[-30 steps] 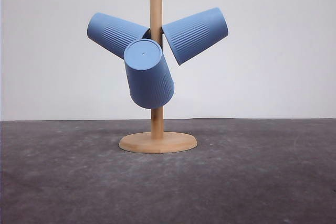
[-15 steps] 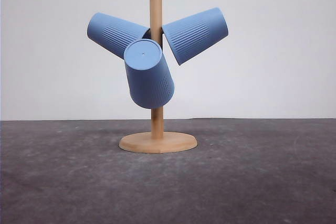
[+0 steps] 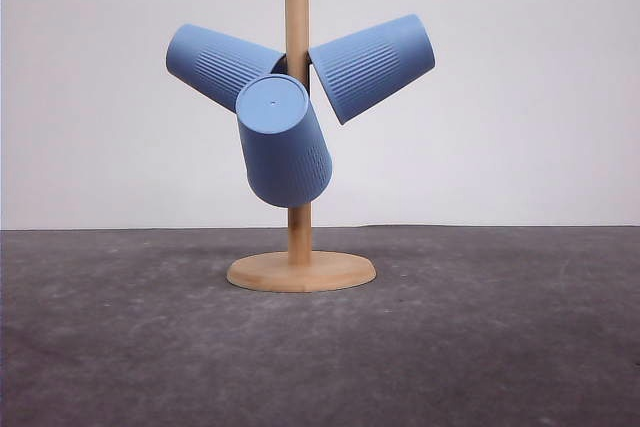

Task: Place three cups

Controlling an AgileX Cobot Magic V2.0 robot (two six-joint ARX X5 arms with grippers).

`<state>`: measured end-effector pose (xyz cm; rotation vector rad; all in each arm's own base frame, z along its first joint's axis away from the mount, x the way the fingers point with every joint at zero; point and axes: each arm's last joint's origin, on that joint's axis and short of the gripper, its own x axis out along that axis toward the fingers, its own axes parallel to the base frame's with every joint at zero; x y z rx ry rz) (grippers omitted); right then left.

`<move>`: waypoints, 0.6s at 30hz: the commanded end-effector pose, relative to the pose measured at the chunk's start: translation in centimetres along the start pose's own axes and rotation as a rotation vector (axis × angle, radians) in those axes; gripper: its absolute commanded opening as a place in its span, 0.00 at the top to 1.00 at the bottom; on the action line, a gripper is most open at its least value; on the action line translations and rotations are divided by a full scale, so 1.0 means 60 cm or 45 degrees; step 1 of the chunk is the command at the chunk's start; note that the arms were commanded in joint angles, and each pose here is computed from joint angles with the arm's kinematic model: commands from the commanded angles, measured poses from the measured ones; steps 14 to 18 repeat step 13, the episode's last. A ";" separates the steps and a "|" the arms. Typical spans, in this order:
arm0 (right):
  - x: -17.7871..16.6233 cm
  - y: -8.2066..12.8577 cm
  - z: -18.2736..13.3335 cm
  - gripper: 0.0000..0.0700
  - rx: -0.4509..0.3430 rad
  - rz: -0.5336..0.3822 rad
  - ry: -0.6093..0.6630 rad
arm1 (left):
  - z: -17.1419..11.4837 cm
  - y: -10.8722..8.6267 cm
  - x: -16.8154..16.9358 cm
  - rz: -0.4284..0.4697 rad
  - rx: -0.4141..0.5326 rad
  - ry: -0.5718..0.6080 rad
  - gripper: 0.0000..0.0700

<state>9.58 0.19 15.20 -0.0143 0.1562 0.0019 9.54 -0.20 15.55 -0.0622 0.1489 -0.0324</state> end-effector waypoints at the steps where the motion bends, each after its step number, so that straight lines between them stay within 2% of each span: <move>1: 0.000 0.000 0.000 0.98 0.017 0.003 -0.009 | -0.005 0.001 0.002 0.005 0.011 0.001 1.00; 18: 0.000 0.000 0.000 0.98 0.017 0.002 -0.009 | -0.005 0.001 0.002 0.005 0.011 0.001 1.00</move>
